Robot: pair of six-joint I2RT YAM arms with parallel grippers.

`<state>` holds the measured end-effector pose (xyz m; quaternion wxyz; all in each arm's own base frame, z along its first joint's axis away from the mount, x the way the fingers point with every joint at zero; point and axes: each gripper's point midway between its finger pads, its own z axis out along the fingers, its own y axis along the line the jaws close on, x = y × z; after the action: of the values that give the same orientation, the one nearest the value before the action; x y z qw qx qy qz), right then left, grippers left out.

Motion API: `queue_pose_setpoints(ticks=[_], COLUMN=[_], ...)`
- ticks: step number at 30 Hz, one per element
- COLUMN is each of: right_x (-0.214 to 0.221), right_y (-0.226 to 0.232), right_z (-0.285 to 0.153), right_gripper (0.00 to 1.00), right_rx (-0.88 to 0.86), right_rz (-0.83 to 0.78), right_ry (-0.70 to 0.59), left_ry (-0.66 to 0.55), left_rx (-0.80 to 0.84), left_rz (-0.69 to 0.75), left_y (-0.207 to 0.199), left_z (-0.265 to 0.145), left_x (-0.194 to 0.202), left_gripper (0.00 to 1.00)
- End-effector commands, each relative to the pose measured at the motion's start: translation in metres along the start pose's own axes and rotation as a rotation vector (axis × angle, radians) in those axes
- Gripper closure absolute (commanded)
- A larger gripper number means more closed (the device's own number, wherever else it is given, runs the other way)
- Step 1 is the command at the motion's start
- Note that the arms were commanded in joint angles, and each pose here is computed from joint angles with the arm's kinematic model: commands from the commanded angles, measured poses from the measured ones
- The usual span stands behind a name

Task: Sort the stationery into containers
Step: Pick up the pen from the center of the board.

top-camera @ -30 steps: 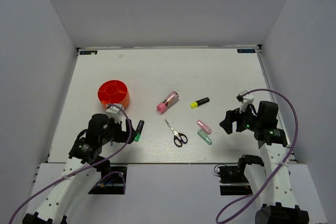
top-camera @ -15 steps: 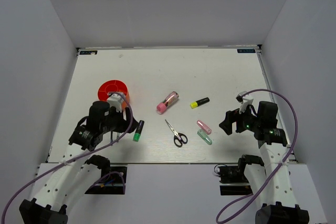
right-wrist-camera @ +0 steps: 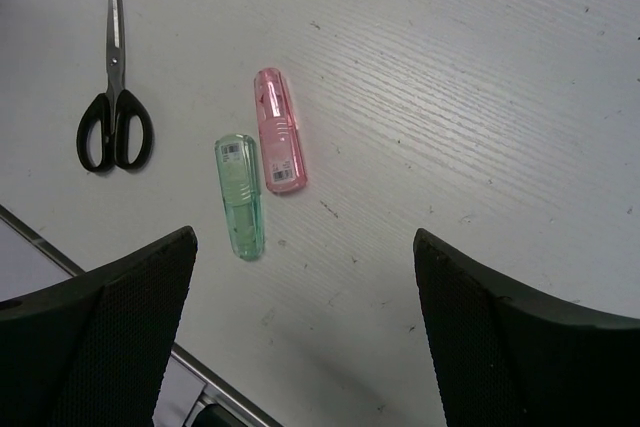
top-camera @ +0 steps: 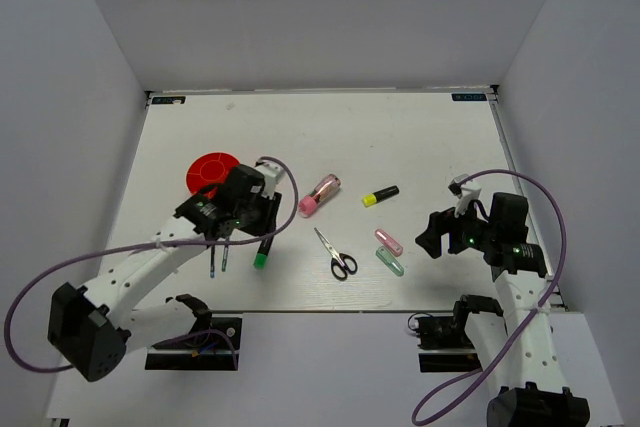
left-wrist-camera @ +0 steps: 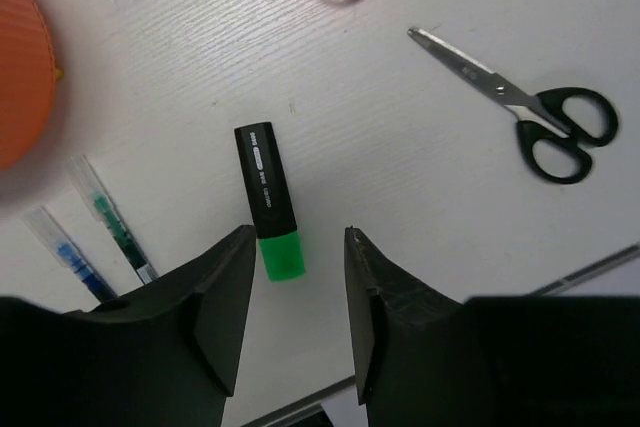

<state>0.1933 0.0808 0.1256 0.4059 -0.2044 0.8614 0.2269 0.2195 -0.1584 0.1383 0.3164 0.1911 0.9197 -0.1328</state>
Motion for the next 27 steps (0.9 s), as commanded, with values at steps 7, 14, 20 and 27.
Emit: queue_pose_setpoints(ticks=[7,14,20,27], right_x=[-0.015,-0.013,-0.013,-0.013], right_y=[0.008,0.008,0.007,0.006], right_z=[-0.007,-0.006,-0.006,-0.004], right_gripper=[0.10,0.10,0.10,0.10], right_rx=[-0.029,-0.031,-0.028,-0.030], right_rz=[-0.023,-0.013,-0.013,-0.009], right_ry=[-0.026,-0.014,-0.013,-0.006], left_ry=[-0.014,0.059,0.118,0.191], left_rx=[-0.231,-0.201,-0.151,-0.134], left_rz=[0.046,-0.031,-0.071,-0.075], left_y=[0.023,0.025,0.020,0.018], left_z=[0.043,0.072,0.088,0.094], left_x=[0.000,0.011,0.025,0.041], left_gripper=[0.44,0.43,0.43,0.43])
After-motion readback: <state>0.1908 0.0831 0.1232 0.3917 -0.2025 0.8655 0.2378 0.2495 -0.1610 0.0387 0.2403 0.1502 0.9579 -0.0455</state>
